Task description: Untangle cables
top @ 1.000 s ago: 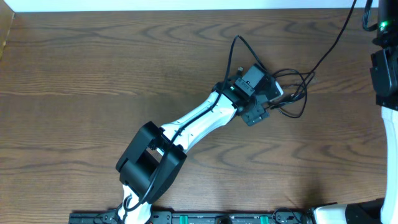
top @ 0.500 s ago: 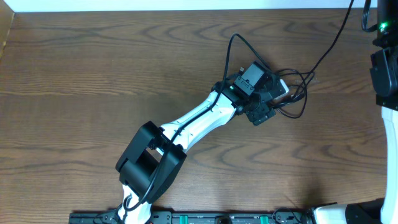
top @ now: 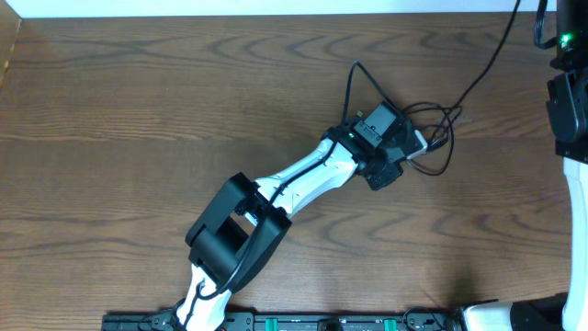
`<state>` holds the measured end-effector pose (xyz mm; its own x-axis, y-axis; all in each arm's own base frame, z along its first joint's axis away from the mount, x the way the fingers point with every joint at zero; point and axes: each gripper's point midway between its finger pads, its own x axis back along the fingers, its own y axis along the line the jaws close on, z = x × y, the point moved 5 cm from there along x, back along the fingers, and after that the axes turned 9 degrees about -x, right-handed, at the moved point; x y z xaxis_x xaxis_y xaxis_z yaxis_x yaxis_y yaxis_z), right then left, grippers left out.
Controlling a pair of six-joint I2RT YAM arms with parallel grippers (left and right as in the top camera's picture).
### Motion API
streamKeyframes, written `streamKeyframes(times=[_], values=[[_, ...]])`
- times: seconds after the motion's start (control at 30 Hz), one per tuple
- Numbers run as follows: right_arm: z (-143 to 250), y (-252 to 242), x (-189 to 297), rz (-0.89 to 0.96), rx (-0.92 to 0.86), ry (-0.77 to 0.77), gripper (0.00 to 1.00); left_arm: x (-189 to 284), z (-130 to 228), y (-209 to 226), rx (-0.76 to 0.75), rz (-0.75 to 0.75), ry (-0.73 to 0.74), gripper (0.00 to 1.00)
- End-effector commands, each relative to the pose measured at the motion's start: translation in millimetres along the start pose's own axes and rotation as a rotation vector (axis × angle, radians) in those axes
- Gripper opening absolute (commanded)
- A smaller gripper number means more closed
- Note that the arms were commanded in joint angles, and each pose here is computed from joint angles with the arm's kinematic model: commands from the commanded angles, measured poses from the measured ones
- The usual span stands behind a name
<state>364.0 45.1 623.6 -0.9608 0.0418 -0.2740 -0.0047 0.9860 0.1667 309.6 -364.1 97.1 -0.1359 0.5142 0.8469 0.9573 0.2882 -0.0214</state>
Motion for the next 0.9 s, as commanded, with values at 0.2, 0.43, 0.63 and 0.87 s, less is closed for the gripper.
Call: streamKeyframes(times=[0.2, 0.43, 0.63, 0.87], values=[[2, -57, -1, 0.153, -0.001, 0.04, 0.01, 316, 27, 58, 0.276, -0.669, -0.205, 0.08], [-17, -165, 14, 0.45, 0.032, -0.003, 0.01, 423, 131, 73, 0.688, -0.931, -0.221, 0.07], [-43, -257, 58, 0.782, 0.125, -0.053, 0.01, 463, 181, 78, 0.91, -1.085, -0.242, 0.07], [-52, -294, 81, 0.901, 0.173, -0.058, 0.01, 498, 235, 80, 1.223, -1.278, -0.271, 0.07]])
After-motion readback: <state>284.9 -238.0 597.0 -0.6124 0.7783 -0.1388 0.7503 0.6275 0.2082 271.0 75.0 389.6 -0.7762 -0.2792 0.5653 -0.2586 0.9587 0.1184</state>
